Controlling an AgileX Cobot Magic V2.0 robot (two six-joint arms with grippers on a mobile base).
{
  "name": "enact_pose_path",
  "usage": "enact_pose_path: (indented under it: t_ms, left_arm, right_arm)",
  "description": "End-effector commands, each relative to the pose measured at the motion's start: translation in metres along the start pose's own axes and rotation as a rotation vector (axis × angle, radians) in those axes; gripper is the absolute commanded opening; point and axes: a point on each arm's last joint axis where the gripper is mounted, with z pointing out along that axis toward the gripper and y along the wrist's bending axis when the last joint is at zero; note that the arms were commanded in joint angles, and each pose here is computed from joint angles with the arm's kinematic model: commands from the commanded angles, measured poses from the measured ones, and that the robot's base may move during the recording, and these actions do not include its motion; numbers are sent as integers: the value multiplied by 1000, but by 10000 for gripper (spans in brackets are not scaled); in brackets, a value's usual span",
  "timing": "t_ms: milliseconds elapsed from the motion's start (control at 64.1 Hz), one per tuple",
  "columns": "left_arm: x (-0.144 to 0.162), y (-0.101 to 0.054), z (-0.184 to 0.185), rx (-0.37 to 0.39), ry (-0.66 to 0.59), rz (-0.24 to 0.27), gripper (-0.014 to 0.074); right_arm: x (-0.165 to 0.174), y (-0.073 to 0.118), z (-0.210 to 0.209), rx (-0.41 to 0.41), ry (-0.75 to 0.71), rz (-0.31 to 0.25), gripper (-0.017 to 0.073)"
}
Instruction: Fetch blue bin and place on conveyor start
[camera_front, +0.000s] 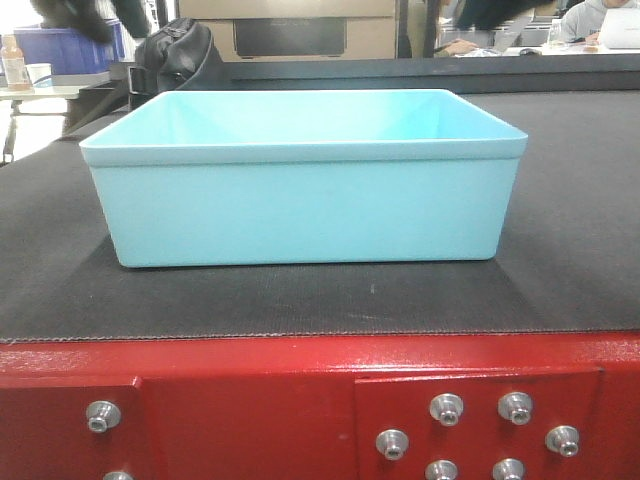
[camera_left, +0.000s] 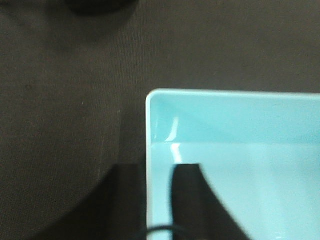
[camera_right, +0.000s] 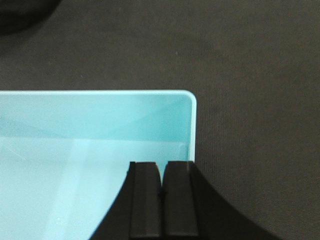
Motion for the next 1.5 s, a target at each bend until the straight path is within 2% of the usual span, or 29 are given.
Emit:
enact_pose_path:
  t_ms: [0,203,468,577,811,998,1201,1357,1482]
  left_arm:
    - [-8,-1,-21,32,-18,-66,-109]
    - [3,1,-34,89,-58,-59,-111]
    - [53,6,-53,298,-192,-33,-111]
    - [72,13,-69,324,-212,1,-111]
    - [100,34,-109,306,-226,11,-111]
    - [98,50,-157,279,-315,-13,-111]
    - [93,63,-214,327,-506,-43,-111]
    - [94,69,-236,350,-585,-55,-111]
    - [95,71,-244,357,-613,-60,-111]
  right_arm:
    - [-11,-1,-19,2,-43,-21,-162]
    - [-9,-3,-42,-17,-106,-141,-160]
    - [38,-12,-67,-80,-222,-216,-160]
    - [61,-19,-77,-76,-211,-266,-160]
    - [82,-28,-117,-80,-260,-263,-160]
    - [81,-33,-162,-65,-334,-247,-160]
    - [78,-35,-205,-83,-478,-233,-160]
    - [77,-36,-227,-102,-575,-229,-160]
    - [77,-37,-234,-106,-599,-227,-160]
